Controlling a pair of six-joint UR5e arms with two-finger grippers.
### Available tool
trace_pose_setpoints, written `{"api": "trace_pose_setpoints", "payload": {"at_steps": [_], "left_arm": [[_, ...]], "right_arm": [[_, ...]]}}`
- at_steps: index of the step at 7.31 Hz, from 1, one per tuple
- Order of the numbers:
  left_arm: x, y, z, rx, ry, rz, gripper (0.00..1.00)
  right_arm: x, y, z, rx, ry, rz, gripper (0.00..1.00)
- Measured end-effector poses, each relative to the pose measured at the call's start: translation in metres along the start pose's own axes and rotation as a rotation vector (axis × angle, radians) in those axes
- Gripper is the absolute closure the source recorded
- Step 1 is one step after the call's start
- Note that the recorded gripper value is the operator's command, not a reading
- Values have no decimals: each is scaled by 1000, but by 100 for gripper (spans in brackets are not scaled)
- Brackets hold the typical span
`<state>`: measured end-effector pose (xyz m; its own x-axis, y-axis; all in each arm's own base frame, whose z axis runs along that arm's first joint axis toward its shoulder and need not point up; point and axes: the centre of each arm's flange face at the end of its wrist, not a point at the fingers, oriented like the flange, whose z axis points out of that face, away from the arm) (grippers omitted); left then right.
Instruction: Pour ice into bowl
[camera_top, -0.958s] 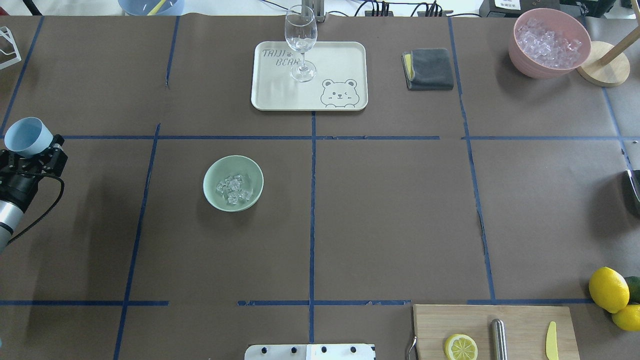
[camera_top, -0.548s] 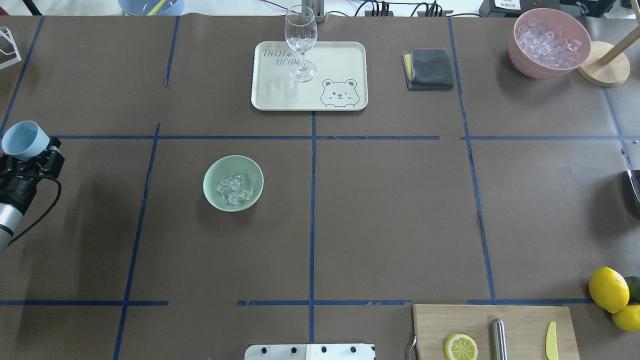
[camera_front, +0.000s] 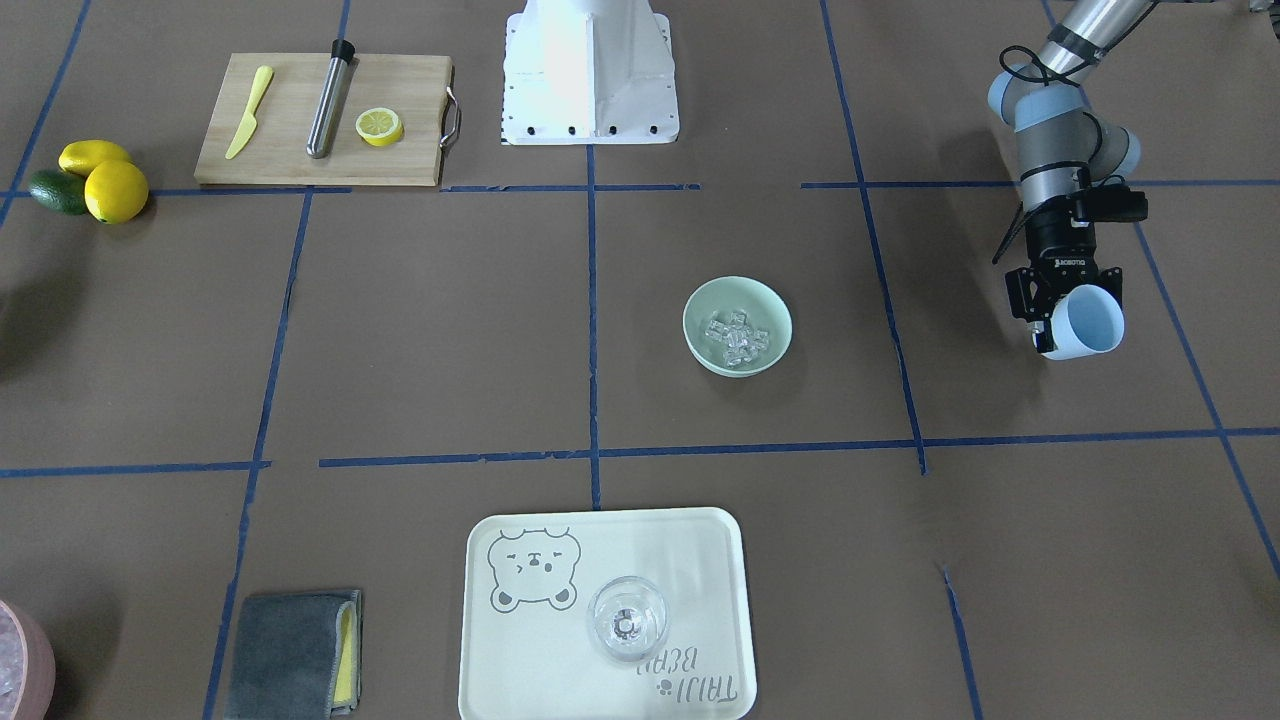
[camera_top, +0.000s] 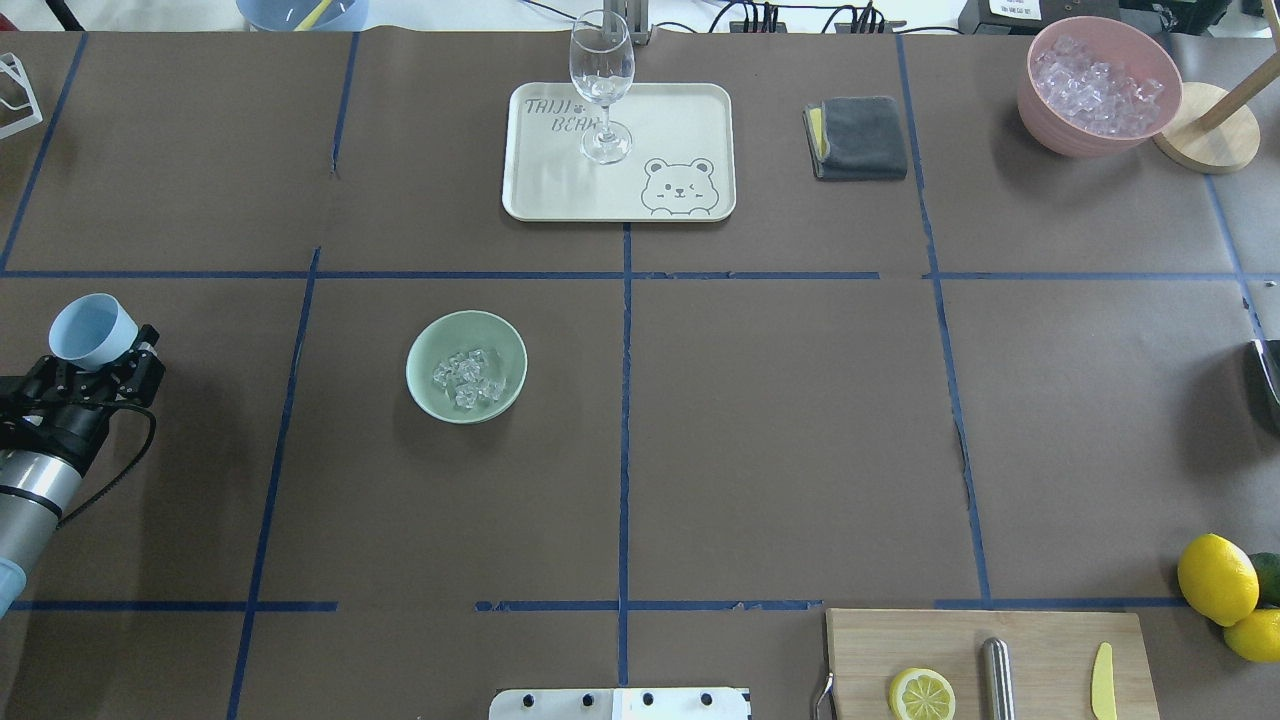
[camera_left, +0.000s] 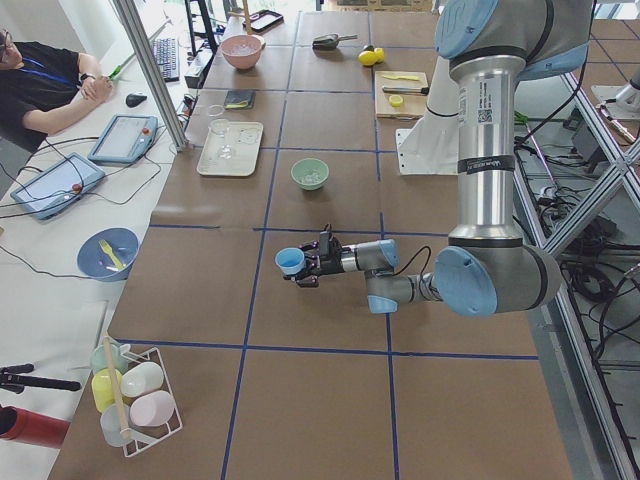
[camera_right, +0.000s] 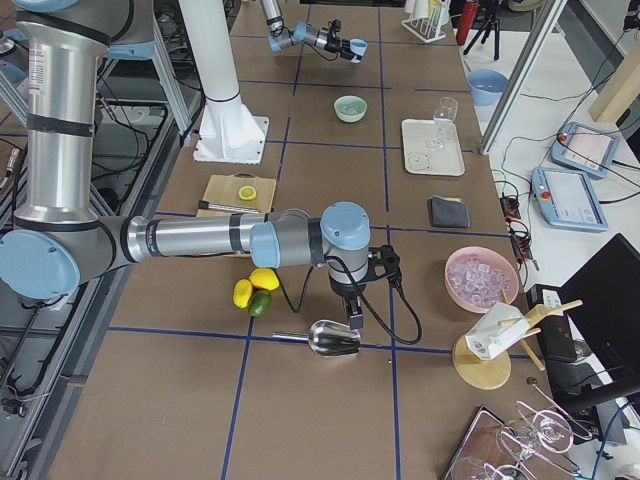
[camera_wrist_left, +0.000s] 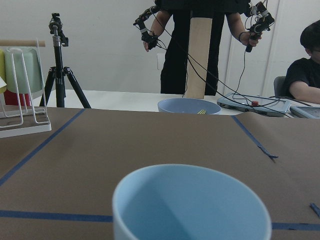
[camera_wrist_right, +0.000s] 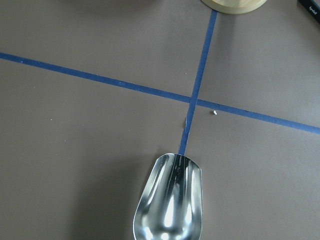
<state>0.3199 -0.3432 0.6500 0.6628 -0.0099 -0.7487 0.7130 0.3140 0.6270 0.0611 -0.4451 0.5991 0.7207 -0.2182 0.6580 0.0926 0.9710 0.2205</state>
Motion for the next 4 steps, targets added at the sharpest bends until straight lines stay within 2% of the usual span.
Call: {"api": "trace_pose_setpoints", "payload": {"at_steps": [2, 4], "left_arm": [[1, 8, -3, -11, 5, 2, 2], [2, 9, -4, -14, 6, 4, 1]], "right_arm": [[0, 0, 0, 0, 0, -1, 0], [0, 0, 0, -1, 0, 1, 0]]}}
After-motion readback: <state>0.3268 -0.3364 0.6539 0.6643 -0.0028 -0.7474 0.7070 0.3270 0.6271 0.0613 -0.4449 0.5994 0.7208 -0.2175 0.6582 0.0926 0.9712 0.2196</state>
